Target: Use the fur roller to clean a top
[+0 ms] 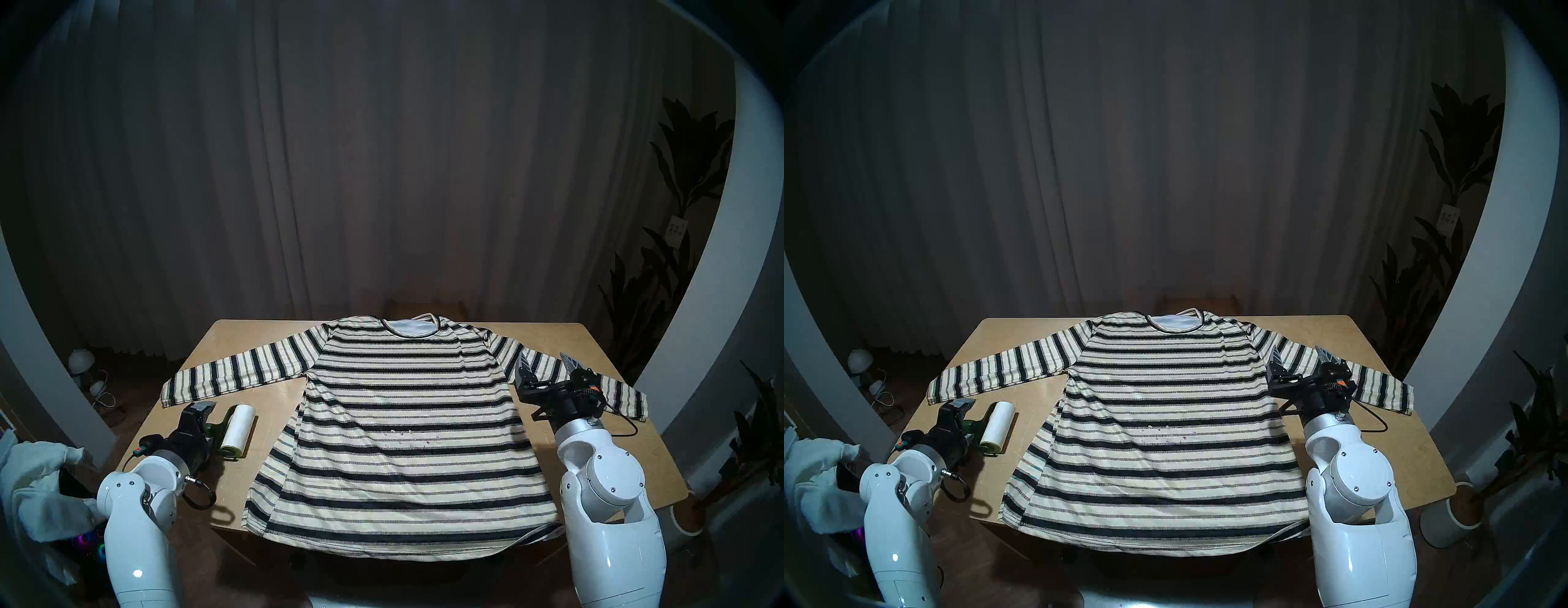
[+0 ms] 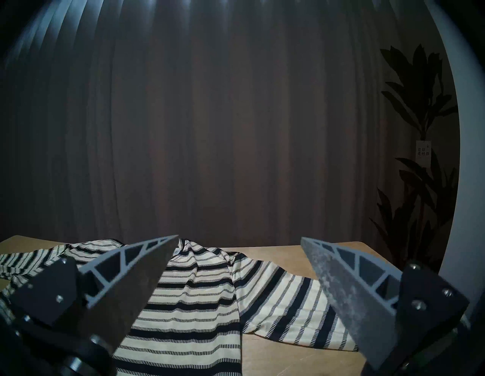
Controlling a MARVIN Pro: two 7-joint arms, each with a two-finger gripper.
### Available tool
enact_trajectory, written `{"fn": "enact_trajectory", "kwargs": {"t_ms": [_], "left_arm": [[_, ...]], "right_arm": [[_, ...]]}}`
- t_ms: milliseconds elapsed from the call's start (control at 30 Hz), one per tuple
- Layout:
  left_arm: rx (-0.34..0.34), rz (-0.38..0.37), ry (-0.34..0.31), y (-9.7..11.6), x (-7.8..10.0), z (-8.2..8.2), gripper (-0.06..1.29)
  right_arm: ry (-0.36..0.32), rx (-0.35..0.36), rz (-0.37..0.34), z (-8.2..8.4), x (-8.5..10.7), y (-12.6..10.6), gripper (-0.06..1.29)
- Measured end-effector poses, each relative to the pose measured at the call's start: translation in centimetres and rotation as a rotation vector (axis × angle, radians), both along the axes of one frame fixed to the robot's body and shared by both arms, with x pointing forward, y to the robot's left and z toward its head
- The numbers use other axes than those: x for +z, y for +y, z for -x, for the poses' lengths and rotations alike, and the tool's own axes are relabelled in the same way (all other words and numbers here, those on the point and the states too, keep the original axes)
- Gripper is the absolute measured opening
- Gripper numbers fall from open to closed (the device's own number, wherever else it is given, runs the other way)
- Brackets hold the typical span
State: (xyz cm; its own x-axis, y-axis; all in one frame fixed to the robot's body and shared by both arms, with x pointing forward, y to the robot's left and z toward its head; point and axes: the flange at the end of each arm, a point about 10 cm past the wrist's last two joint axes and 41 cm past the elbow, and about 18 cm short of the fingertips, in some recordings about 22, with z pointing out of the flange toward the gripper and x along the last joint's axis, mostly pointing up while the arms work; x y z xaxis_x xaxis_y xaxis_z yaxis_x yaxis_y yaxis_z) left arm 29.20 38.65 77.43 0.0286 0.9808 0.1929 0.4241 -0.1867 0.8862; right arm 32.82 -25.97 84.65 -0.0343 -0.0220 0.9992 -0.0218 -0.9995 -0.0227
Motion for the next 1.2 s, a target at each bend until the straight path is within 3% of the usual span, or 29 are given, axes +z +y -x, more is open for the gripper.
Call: {"fn": "enact_trajectory", "kwargs": {"t_ms": [267,500,1200], "left_arm": [[-0.001,0.004,-0.019,-0.6,-0.3,-1.1,1.02],[0.008,0.015,-0.040,-0.8,-0.5,-1.8,1.01],[0.010,0.020,-0.069,-0.8,-0.8,-1.7,0.96]], "right_arm": [[-0.005,0.006,-0.009,-0.3,0.1,0.8,1.22],[-0.016,0.010,-0.008,-0.3,0.5,1.3,1.22],[-0.026,0.021,0.009,0.1,0.8,1.7,1.22]]}}
